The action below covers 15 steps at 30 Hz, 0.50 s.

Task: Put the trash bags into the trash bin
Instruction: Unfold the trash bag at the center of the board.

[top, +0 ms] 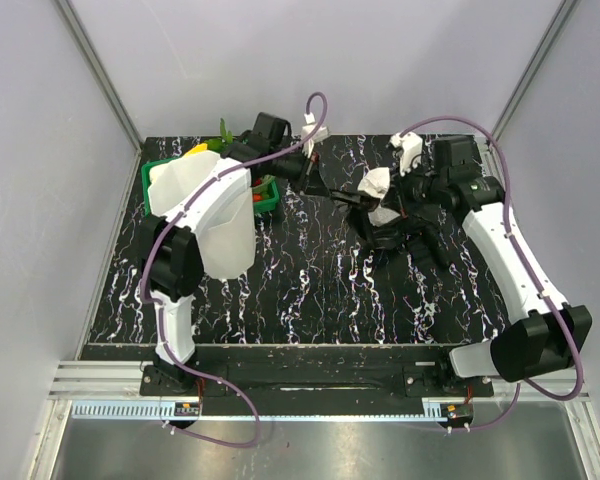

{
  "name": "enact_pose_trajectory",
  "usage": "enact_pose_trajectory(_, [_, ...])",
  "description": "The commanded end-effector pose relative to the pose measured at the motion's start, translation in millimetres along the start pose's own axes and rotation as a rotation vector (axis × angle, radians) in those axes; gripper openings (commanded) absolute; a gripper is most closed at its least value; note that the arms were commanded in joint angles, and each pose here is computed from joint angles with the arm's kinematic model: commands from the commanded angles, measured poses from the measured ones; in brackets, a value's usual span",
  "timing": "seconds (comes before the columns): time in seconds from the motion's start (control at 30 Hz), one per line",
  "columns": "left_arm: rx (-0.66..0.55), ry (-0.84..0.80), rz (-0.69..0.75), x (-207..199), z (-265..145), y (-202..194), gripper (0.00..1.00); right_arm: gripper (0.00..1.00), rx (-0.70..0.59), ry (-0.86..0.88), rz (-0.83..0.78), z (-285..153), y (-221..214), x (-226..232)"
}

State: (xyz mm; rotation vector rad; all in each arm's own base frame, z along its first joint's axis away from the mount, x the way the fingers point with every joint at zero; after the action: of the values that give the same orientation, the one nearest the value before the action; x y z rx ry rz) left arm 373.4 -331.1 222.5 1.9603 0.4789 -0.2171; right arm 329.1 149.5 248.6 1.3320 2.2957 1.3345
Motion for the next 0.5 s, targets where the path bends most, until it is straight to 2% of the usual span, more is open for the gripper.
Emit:
enact_pose_trajectory(0.0, [-0.113,0.092,0.172,-21,-49,71,0.00,0.00,-0.086,-0.049,-0.051,-29,40,3])
enact_pose_trajectory(0.2, [-0.146,0.181,0.265,-33,-80,114,0.00,0.00,-0.087,-0.173,-0.056,-45,75,-13])
enact_pose_trajectory(0.33, [-0.161,0.162,0.264,-43,-83,119,0.00,0.00,-0.092,-0.098,-0.040,-39,76,-2])
enact_pose_trajectory(0.37, [-0.162,0.144,0.247,-44,-81,117,0.00,0.04,-0.103,-0.058,-0.027,-35,75,4])
enact_pose_trajectory(0.47, [-0.169,0.107,0.227,-50,-74,113,0.00,0.22,-0.133,0.052,-0.013,-26,76,23])
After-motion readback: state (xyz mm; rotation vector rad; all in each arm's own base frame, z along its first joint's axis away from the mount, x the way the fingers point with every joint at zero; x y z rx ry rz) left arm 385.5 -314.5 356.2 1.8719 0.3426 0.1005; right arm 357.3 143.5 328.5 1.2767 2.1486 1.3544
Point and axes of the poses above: each gripper's point midway between its finger pads, its own z axis out along the fingers, its own x axis along the line the jaws close on, y = z × x, the point moved 1 cm from there along -z, back along the fingers, and after that the axes turned 9 degrees about z, right-handed, at the moved point
